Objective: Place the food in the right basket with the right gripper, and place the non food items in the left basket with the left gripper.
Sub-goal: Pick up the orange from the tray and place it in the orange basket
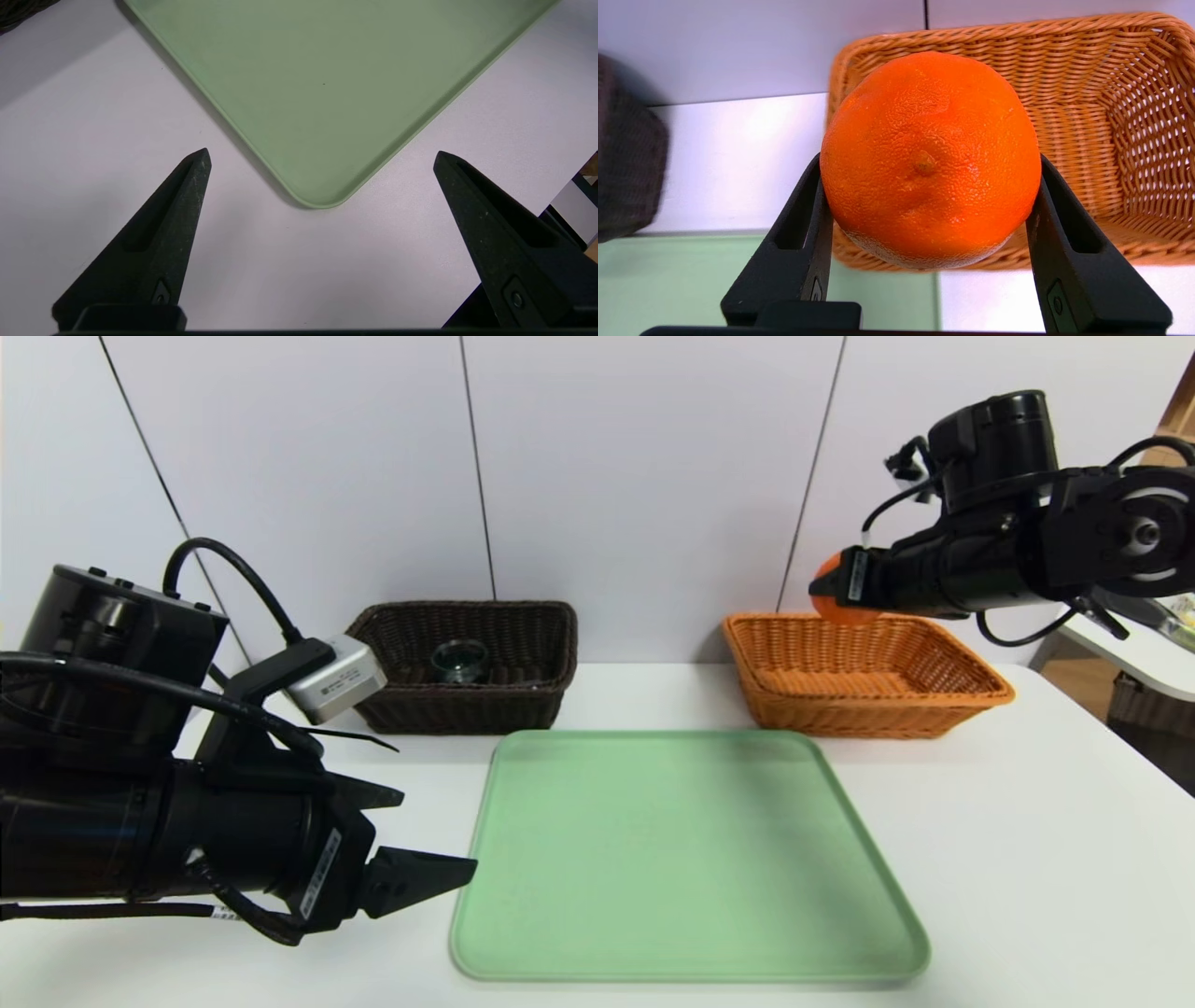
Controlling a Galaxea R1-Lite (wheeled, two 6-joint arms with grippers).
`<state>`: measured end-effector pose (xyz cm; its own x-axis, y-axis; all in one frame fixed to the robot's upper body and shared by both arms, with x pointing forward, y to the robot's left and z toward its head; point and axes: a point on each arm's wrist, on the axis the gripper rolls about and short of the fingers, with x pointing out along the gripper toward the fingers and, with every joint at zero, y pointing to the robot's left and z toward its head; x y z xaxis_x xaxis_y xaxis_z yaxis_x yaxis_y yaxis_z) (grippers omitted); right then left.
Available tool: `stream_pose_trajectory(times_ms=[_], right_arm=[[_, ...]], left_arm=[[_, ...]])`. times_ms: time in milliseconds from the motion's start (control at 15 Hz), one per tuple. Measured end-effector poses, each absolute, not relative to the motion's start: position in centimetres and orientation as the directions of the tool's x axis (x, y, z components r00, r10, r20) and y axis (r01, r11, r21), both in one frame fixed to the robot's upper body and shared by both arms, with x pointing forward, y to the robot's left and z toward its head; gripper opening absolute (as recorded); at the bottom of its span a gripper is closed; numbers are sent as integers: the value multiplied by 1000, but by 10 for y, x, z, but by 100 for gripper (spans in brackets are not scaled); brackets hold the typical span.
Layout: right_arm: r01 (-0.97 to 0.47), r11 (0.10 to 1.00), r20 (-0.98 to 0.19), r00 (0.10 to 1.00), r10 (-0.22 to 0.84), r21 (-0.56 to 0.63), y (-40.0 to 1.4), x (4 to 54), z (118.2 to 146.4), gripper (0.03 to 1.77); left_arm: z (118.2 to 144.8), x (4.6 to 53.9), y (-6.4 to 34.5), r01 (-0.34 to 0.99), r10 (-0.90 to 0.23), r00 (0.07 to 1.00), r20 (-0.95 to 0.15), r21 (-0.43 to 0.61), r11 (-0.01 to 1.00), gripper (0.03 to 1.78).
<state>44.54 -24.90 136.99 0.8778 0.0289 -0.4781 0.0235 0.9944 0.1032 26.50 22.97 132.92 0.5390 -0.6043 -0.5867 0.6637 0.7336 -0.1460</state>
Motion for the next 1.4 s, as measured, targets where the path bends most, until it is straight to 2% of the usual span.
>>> stream_pose_trajectory(times_ms=[467,733,1000,1400], right_arm=[[112,993,-551,832,-70,43,-280,511,1322,113],[134,991,-617,781,-100,10,-293,532,1291,113],[138,990,-682,723,-110,-12,-296,539,1283,113],[125,992,-698,707,-113,-34,-297,545,1276,113]], left_arm=[[1330,267,229,666,-610,552,-568,-140,733,169],[1329,268,229,665,-610,552,-568,-141,733,169],[1328,267,229,663,-609,549,-572,-145,734,169],[1327,267,229,662,-609,549,-573,-146,735,169]])
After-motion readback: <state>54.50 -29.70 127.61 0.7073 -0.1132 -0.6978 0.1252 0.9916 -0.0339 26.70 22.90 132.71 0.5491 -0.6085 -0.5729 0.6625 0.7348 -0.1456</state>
